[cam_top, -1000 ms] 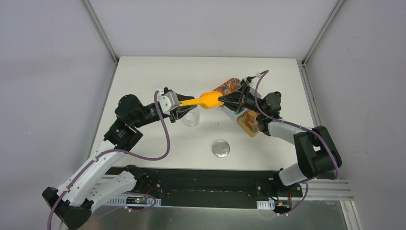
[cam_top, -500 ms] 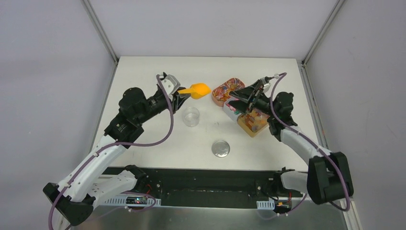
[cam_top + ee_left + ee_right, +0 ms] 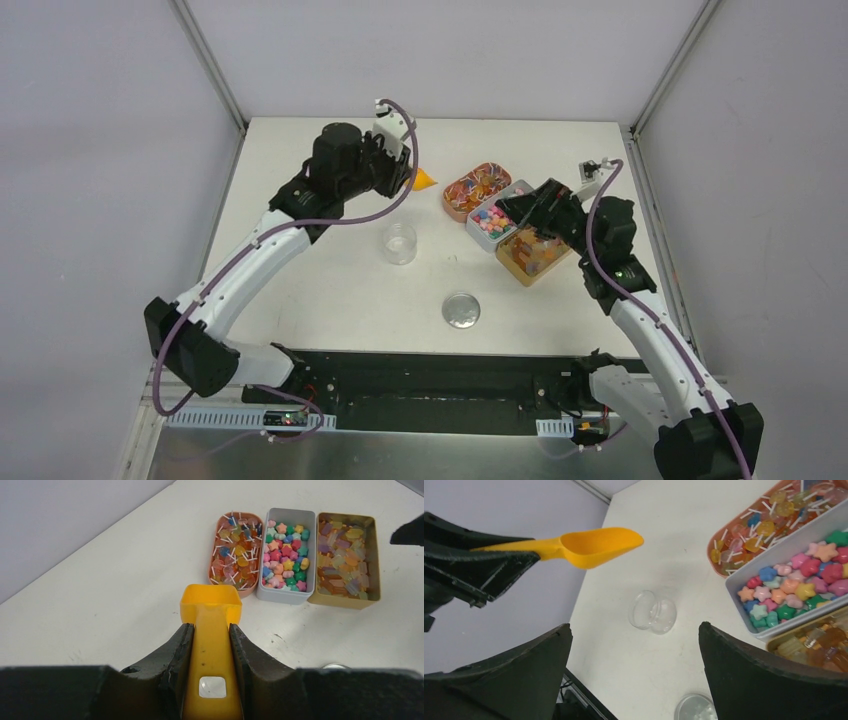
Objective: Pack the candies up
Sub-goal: Scoop the fake candies from the storage box.
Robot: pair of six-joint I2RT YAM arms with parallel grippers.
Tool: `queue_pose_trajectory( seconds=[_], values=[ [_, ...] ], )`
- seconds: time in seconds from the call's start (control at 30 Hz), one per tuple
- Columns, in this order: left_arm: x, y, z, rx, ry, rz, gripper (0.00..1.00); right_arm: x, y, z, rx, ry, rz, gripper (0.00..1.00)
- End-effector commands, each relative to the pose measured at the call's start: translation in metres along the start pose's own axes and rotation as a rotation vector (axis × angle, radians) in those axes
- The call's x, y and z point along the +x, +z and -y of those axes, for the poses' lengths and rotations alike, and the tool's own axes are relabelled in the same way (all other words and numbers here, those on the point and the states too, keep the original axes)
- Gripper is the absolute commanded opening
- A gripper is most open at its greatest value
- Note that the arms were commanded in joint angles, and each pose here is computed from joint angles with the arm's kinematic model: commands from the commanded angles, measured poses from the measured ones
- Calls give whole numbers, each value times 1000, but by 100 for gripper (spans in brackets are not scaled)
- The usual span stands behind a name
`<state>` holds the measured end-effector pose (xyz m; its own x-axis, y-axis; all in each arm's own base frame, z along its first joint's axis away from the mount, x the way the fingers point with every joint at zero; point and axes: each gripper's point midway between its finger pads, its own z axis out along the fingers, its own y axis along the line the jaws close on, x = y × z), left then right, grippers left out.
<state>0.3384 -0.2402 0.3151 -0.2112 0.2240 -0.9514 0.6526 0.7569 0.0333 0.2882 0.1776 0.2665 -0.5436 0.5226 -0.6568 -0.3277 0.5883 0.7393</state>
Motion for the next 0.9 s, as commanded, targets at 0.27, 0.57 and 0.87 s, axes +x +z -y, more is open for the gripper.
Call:
queue_pose_trajectory(
  seconds=[0.27,0.57,0.87],
  values=[
    [-20,47,-21,104,4,18,0,7,-8,12,102,-101,-10,100],
    [6,79,-3,244,-27,-68,0,6,-24,40,267,-103,21,100],
    [14,97,-6,260,-3,-106,0,22,-12,47,231,-98,-39,100]
  ],
)
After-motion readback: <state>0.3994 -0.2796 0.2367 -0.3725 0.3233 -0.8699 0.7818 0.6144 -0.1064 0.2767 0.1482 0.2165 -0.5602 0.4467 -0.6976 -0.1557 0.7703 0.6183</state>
